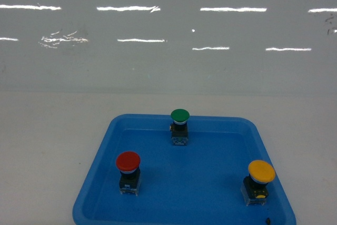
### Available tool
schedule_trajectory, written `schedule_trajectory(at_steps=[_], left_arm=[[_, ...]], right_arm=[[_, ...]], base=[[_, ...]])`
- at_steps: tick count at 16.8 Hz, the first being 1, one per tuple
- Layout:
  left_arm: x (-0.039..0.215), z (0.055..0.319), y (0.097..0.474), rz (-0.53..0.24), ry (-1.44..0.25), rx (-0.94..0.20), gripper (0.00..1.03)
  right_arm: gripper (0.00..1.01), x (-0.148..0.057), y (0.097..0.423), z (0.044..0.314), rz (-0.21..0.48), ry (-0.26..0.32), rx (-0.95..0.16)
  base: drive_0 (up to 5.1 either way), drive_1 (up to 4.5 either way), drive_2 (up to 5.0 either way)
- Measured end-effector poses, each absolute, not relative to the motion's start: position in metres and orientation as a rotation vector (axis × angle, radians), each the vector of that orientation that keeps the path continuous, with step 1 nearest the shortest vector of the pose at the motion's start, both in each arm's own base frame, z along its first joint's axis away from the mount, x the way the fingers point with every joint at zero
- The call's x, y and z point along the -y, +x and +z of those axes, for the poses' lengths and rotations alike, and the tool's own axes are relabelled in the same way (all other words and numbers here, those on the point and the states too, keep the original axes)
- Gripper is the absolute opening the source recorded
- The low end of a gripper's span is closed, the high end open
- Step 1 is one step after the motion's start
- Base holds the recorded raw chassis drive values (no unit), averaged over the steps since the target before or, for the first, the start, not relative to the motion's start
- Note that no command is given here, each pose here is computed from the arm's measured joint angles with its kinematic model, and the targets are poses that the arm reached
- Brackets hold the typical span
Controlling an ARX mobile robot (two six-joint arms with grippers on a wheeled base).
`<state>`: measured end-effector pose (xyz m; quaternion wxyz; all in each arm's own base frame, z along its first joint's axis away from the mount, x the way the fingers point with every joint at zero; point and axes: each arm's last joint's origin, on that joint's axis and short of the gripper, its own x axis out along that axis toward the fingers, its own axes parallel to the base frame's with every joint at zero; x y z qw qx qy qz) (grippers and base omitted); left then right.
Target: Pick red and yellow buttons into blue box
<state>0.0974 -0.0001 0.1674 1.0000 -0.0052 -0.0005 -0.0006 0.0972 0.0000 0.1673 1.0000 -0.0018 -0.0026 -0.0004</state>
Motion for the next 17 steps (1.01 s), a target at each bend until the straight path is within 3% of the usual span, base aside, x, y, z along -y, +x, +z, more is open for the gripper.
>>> schedule_trajectory(at_steps=[12,13,17], left_arm=[[0.000,0.167,0.097,-0.001,-0.010,0.001,0.98],[0.000,0.167,0.097,-0.001,-0.010,0.001,0.98],[0.000,0.167,0.097,-0.001,-0.010,0.001,0.98]], right_arm=[[0.98,0.000,0.097,0.167,-0.001,-0.004,0.006],[0.98,-0.002,0.103,0.173,0.012,-0.018,0.049],[0.98,-0.013,0.137,0.171,0.068,-0.058,0.012]], base=[[0.0,0.00,0.0],[0.0,0.00,0.0],[0.0,0.00,0.0]])
